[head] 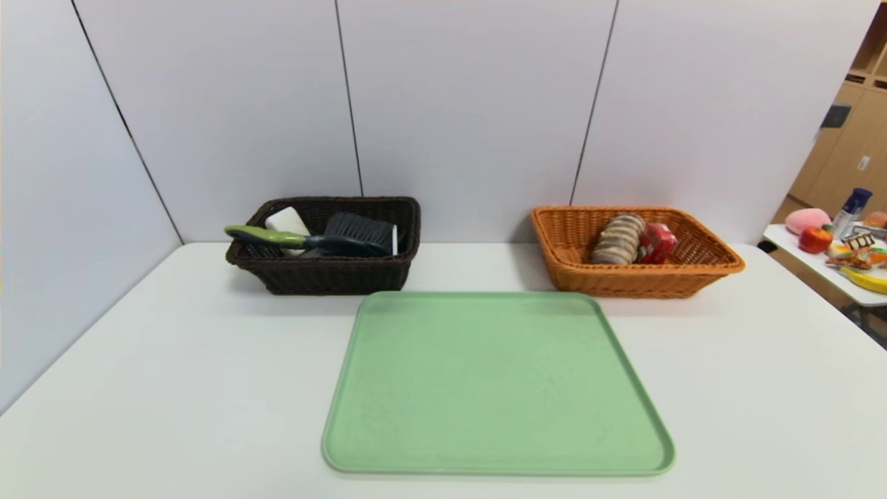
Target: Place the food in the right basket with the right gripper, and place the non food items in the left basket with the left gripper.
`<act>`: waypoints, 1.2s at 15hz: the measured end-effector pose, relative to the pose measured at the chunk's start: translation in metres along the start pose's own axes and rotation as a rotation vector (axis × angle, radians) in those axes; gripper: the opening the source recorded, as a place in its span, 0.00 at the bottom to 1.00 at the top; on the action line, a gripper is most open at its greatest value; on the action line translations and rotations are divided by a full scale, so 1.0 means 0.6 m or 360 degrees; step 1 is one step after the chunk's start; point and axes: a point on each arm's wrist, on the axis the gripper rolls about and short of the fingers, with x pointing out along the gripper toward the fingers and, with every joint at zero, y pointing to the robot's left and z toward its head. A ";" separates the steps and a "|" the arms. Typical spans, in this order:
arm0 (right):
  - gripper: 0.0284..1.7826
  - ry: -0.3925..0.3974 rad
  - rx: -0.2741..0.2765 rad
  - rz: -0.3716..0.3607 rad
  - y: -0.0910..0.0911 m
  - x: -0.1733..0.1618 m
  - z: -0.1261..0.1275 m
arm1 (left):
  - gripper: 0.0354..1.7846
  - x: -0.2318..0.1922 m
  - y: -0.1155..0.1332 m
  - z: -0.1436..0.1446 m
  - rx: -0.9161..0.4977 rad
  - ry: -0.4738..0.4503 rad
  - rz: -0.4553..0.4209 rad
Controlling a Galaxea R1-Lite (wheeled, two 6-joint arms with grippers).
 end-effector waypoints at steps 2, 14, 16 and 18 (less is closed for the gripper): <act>0.95 0.0000 0.0039 -0.0014 0.000 0.000 0.000 | 0.94 0.000 0.001 0.000 -0.0106 -0.0001 0.0045; 0.95 -0.0013 0.0043 -0.0018 0.000 0.001 0.000 | 0.94 0.000 0.001 0.001 -0.0140 -0.0011 0.0060; 0.95 -0.0009 0.0043 -0.0017 0.000 0.001 0.000 | 0.94 0.000 0.001 0.001 -0.0140 -0.0011 0.0060; 0.95 -0.0009 0.0043 -0.0017 0.000 0.001 0.000 | 0.94 0.000 0.001 0.001 -0.0140 -0.0011 0.0060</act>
